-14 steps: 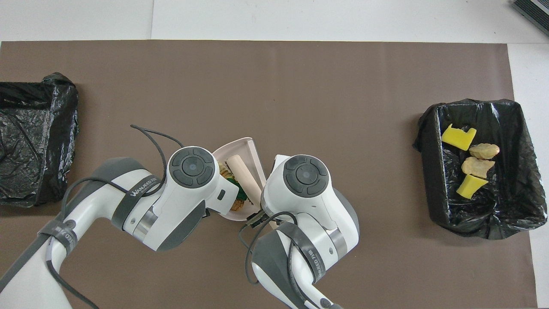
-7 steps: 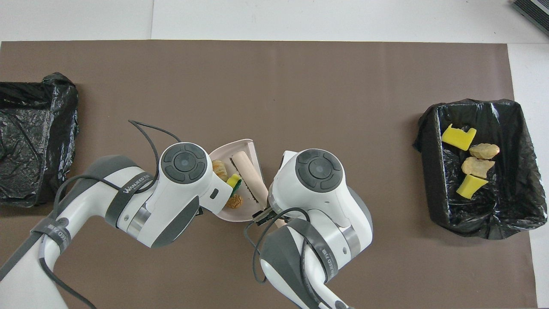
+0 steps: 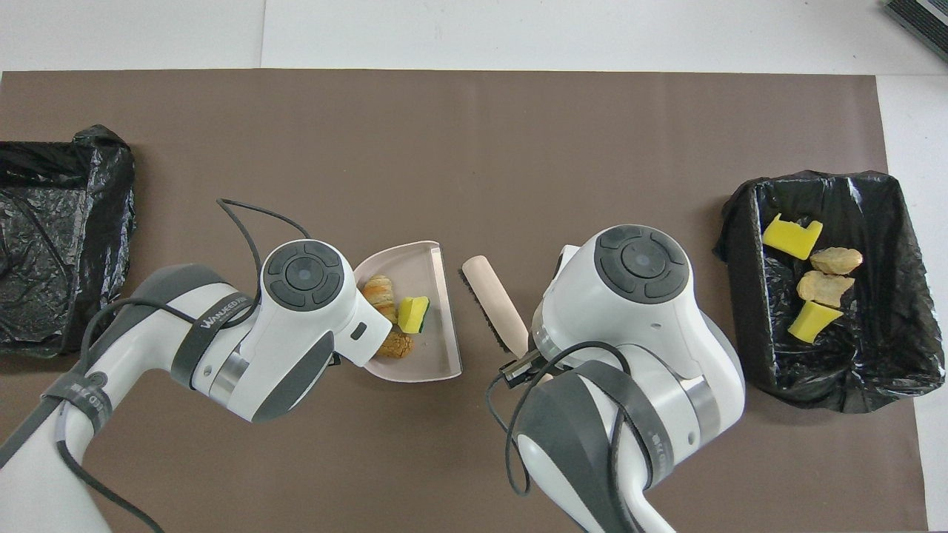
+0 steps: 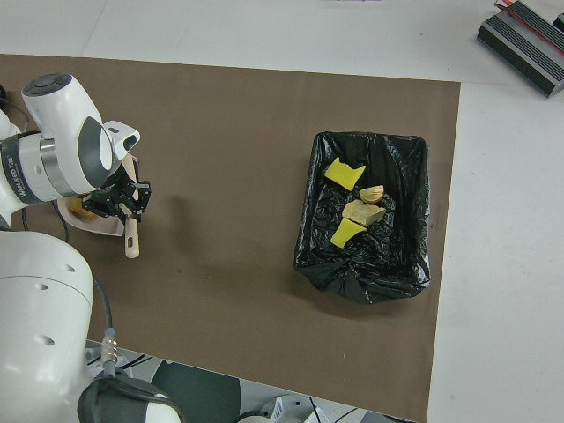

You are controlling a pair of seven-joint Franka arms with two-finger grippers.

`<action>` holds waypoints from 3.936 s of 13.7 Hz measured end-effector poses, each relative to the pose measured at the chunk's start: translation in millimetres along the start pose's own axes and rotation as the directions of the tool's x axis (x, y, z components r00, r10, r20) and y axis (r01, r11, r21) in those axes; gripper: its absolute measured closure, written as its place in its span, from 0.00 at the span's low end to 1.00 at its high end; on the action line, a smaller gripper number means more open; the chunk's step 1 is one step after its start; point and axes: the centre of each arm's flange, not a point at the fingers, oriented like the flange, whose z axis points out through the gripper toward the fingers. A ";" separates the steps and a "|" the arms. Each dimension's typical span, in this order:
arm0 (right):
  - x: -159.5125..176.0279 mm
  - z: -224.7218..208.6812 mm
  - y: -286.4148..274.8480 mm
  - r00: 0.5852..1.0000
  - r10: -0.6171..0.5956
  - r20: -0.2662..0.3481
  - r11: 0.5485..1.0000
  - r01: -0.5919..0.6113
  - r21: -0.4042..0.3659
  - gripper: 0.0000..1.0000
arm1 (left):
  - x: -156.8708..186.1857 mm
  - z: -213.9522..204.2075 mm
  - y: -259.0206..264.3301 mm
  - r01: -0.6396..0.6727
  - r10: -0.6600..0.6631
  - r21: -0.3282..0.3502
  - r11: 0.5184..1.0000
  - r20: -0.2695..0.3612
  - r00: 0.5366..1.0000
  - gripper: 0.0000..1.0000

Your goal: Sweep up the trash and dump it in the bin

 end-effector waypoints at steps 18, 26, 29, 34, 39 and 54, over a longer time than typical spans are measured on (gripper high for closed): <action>-20.7 110.2 -180.3 0.912 0.399 -0.094 0.914 -0.403 -0.039 0.74 | -500.2 -80.6 -69.8 0.169 -0.149 0.134 0.976 -0.148 0.978 0.69; -18.1 158.8 -217.0 0.897 0.430 -0.105 0.901 -0.433 -0.006 0.74 | -526.1 -74.1 -137.0 -0.038 -0.022 0.175 0.984 0.329 0.944 0.69; -17.7 159.0 -215.2 0.896 0.433 -0.103 0.900 -0.436 -0.009 0.74 | -505.8 -79.8 -145.8 -0.129 0.060 0.115 0.985 0.468 0.881 0.69; -17.5 158.1 -212.2 0.894 0.438 -0.092 0.897 -0.441 -0.022 0.71 | -493.7 -82.2 -149.4 -0.116 0.049 0.081 0.990 0.572 0.819 0.69; 1.5 89.5 -184.3 0.870 0.487 -0.077 0.871 -0.490 -0.022 0.19 | -479.4 -86.0 -157.2 -0.132 0.049 0.063 0.989 0.707 0.706 0.69; -4.9 -116.3 51.0 0.966 0.222 -0.131 0.971 -0.231 -0.058 0.00 | -256.7 -120.3 -152.3 0.120 -0.159 0.124 0.985 0.387 0.908 0.69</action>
